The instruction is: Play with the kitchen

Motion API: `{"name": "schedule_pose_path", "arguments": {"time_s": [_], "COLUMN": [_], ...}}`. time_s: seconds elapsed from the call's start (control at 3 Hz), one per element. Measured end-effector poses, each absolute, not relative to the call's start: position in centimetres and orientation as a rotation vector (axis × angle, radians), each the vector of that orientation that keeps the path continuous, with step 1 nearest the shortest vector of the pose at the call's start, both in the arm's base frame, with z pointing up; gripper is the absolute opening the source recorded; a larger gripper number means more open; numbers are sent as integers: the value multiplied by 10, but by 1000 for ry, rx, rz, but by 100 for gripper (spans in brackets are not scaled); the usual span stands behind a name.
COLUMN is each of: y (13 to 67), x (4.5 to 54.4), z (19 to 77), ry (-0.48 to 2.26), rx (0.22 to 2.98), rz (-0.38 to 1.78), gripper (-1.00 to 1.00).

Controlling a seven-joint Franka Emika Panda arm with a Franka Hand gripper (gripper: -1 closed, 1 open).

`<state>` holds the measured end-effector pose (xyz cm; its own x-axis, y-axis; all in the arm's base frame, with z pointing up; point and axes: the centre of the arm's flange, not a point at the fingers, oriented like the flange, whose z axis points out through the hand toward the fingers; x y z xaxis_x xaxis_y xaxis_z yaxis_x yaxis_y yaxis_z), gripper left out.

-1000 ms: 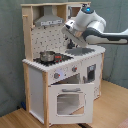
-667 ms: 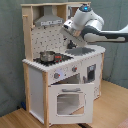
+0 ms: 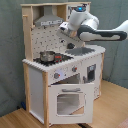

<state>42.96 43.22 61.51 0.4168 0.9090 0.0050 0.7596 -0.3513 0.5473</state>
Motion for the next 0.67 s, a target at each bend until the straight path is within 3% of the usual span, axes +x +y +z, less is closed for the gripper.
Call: {"name": "schedule_pose_path", "arguments": {"time_s": [0.67], "y": [437], "x": [457], "z": [598], "ry": [1557], "rx": [2142], "rz": [348], "gripper": [100]}}
